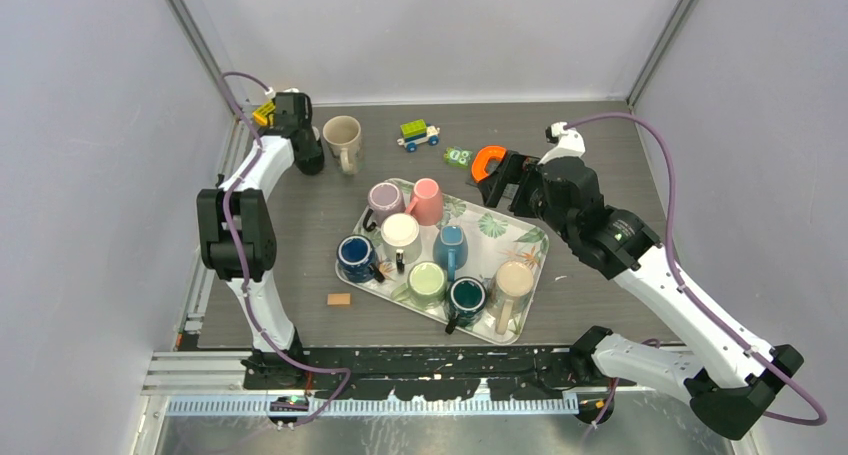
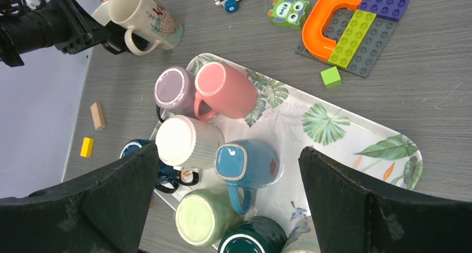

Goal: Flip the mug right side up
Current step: Place the cup at the corner of the board, then turn over the cup on the tray.

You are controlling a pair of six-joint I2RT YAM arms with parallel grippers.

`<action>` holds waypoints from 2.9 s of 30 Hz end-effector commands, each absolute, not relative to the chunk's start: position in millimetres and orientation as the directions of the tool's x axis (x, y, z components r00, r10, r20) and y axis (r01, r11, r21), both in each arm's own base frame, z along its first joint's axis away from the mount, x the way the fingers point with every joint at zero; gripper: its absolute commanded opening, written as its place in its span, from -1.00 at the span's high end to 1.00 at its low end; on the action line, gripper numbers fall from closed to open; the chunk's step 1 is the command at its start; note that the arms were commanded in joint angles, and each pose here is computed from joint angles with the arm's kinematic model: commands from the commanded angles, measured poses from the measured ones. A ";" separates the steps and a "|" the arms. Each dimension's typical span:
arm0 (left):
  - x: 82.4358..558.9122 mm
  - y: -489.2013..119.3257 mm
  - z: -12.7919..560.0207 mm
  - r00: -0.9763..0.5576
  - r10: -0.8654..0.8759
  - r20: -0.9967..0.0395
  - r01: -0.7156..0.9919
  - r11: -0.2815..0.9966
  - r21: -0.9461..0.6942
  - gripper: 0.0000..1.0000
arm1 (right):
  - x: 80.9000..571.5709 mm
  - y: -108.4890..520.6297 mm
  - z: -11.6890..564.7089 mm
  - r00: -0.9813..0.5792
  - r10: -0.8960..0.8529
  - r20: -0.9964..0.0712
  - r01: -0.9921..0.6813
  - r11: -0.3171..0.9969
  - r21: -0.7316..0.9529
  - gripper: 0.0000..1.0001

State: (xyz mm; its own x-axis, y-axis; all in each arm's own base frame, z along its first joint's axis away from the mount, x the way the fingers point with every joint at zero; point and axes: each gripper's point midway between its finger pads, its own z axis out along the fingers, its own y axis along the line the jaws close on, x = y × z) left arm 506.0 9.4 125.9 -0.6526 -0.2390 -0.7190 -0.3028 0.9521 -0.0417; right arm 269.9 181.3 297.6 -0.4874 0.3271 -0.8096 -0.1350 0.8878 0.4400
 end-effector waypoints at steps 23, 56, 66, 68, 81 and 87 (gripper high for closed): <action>482.4 -5.7 174.9 -0.585 -0.335 -0.739 -0.312 0.934 -0.177 0.22 | 266.3 177.9 286.2 -0.514 0.326 -0.794 -0.102 0.895 0.434 -1.00; 337.6 -194.6 245.2 -0.639 -0.069 -0.766 0.267 0.914 -0.305 -0.49 | 114.5 122.5 205.9 -0.846 0.359 -0.394 0.191 0.895 0.404 -1.00; 335.0 -193.0 246.6 -0.635 -0.069 -0.769 0.269 0.914 -0.304 -0.49 | 112.7 140.3 167.2 -0.874 0.295 -0.386 0.168 0.929 0.329 -1.00; 335.2 -192.8 245.6 -0.636 -0.068 -0.769 0.268 0.915 -0.303 -0.49 | 113.6 146.6 159.2 -0.877 0.294 -0.381 0.167 0.928 0.332 -1.00; 336.0 -189.2 241.0 -0.633 -0.061 -0.772 0.260 0.922 -0.286 -0.49 | 131.2 153.3 110.2 -0.834 0.324 -0.448 0.219 0.938 0.270 -0.92; 335.4 -188.8 239.4 -0.636 -0.056 -0.770 0.260 0.923 -0.283 -0.49 | 142.0 148.0 97.5 -0.784 0.382 -0.489 0.275 0.920 0.278 -0.27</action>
